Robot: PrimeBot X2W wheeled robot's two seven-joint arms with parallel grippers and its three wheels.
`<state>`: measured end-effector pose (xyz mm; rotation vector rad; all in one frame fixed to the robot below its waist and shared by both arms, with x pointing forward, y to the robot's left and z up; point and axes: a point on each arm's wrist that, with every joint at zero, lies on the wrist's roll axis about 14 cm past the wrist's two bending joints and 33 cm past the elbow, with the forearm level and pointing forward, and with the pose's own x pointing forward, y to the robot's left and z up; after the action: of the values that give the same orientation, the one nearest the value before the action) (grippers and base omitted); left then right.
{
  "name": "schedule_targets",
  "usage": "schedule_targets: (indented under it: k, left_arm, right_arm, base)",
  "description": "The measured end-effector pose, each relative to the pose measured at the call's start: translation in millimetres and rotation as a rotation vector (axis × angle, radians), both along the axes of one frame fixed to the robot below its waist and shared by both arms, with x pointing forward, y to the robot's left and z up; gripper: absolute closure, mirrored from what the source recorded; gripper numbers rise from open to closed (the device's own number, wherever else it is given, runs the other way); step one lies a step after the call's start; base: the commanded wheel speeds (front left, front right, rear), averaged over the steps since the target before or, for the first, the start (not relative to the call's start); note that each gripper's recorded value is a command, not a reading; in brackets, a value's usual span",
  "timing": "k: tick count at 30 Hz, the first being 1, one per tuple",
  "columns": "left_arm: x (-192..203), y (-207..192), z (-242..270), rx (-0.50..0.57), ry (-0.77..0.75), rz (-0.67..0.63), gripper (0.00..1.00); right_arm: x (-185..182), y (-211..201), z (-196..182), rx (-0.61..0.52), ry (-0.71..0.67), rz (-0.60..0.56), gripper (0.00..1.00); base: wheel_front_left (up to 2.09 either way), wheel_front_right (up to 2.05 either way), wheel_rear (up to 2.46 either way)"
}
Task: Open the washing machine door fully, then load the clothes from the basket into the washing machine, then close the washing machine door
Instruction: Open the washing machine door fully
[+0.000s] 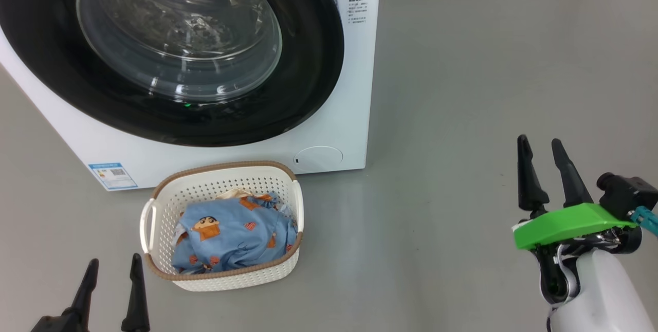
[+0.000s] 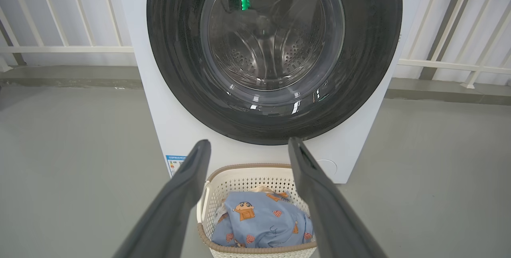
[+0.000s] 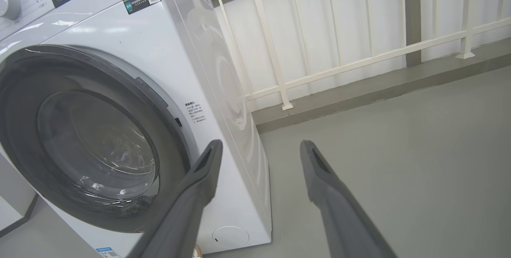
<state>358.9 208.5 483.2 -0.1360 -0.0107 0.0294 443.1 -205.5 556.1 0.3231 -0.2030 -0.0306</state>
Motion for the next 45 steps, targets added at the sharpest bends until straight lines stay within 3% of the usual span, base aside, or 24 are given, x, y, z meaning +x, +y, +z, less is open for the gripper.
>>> schedule_targets:
  k: [2, 13, 18, 20, 21, 22, 24, 25, 29, 45]
  left_arm:
    - [-1, 1, 1, 0.000, -0.005, 0.004, 0.00]
    - [-8, -8, -8, -0.012, 0.023, -0.013, 0.00]
    - [-8, -15, -14, -0.018, 0.042, -0.029, 0.00]
    - [-7, -15, -16, -0.018, 0.050, -0.029, 0.00]
    - [-7, -15, -17, -0.018, 0.054, -0.029, 0.00]
    - [-6, -15, -19, -0.018, 0.059, -0.029, 0.00]
    - [-5, -15, -22, -0.018, 0.070, -0.029, 0.00]
    - [-5, -15, -24, -0.019, 0.076, -0.029, 0.00]
    - [1, -15, -25, -0.020, 0.076, -0.027, 0.00]
    - [16, -11, -31, -0.028, 0.091, -0.009, 0.00]
  right_arm:
    - [4, -1, 2, 0.066, -0.007, -0.002, 0.00]
    - [32, -14, -2, 0.684, 0.011, -0.006, 0.00]
    - [48, -10, -11, 0.842, 0.074, 0.034, 0.00]
    - [58, -5, -8, 0.882, 0.088, 0.064, 0.31]
    - [62, -4, -6, 0.891, 0.093, 0.077, 0.53]
    - [67, -4, -4, 0.898, 0.096, 0.084, 0.62]
    - [76, -3, -1, 0.915, 0.104, 0.100, 0.91]
    - [80, -3, -1, 0.921, 0.112, 0.109, 1.00]
    - [95, 8, -5, 0.954, 0.163, 0.158, 1.00]
    - [157, 61, 4, 0.919, 0.387, 0.424, 1.00]
  base:
    - [0.00, 0.00, 0.00]
    - [0.00, 0.00, 0.00]
    - [0.00, 0.00, 0.00]
    - [0.00, 0.00, 0.00]
    - [0.00, 0.00, 0.00]
    - [0.00, 0.00, 0.00]
    - [0.00, 0.00, 0.00]
    - [0.00, 0.00, 0.00]
    - [0.00, 0.00, 0.00]
    - [0.00, 0.00, 0.00]
